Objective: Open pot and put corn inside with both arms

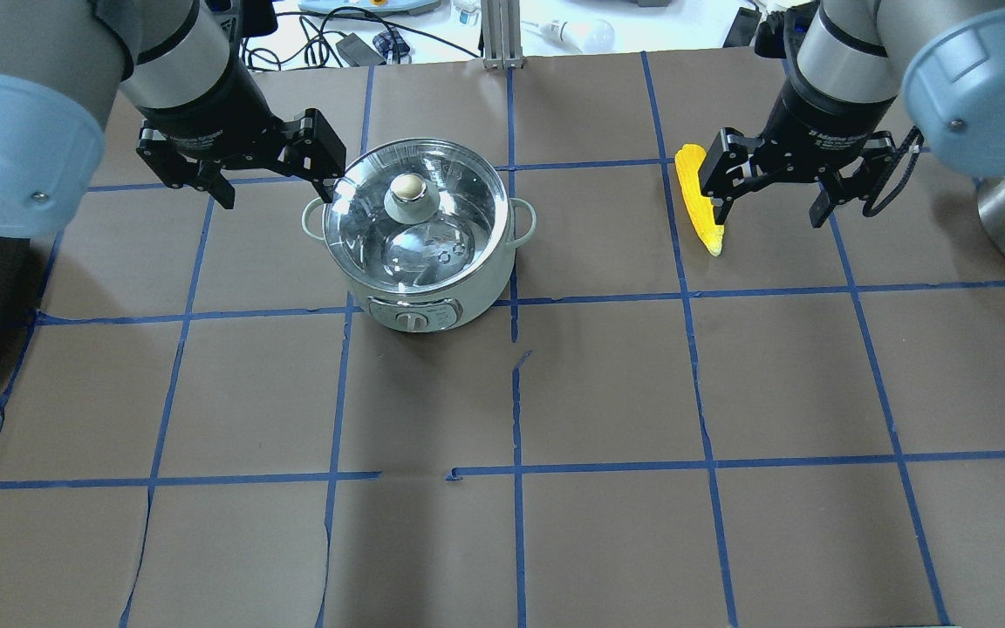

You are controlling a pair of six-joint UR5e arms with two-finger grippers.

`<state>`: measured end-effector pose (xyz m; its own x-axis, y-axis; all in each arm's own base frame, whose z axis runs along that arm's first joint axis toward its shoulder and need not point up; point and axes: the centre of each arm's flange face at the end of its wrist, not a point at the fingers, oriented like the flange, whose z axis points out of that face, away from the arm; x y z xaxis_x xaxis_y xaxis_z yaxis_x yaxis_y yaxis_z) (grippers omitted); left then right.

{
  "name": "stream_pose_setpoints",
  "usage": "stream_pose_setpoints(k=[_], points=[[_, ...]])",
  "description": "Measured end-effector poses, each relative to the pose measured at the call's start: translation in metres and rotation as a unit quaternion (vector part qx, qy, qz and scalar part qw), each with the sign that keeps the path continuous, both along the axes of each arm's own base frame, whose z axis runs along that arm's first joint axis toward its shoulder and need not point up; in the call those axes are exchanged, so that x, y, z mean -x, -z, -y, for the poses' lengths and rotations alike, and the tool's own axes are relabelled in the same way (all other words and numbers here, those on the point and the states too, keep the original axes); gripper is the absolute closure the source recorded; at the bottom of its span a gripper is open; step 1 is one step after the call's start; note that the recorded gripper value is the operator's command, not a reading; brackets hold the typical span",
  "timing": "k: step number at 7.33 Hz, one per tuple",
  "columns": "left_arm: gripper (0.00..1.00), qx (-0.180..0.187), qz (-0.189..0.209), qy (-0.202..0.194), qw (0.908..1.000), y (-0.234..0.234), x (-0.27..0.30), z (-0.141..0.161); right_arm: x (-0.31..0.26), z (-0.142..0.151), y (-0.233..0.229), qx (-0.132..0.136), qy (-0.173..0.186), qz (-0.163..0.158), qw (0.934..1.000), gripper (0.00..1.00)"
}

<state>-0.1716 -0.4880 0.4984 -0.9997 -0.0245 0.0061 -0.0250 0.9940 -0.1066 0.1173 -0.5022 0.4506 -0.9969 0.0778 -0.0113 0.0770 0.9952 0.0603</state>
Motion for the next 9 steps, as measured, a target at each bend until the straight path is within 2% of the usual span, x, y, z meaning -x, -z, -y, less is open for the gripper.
stream_pose_setpoints(k=[5,9], points=[[0.00,0.002,0.003,-0.002,1.0000,-0.0033,-0.0011,-0.0034,0.0001,0.0008,-0.0018,0.004,-0.002,0.000,1.0000,0.00],[0.00,0.002,0.001,-0.003,1.0000,-0.0041,-0.0008,-0.0038,-0.0003,0.0046,-0.0038,0.020,-0.003,0.002,0.9998,0.00]])
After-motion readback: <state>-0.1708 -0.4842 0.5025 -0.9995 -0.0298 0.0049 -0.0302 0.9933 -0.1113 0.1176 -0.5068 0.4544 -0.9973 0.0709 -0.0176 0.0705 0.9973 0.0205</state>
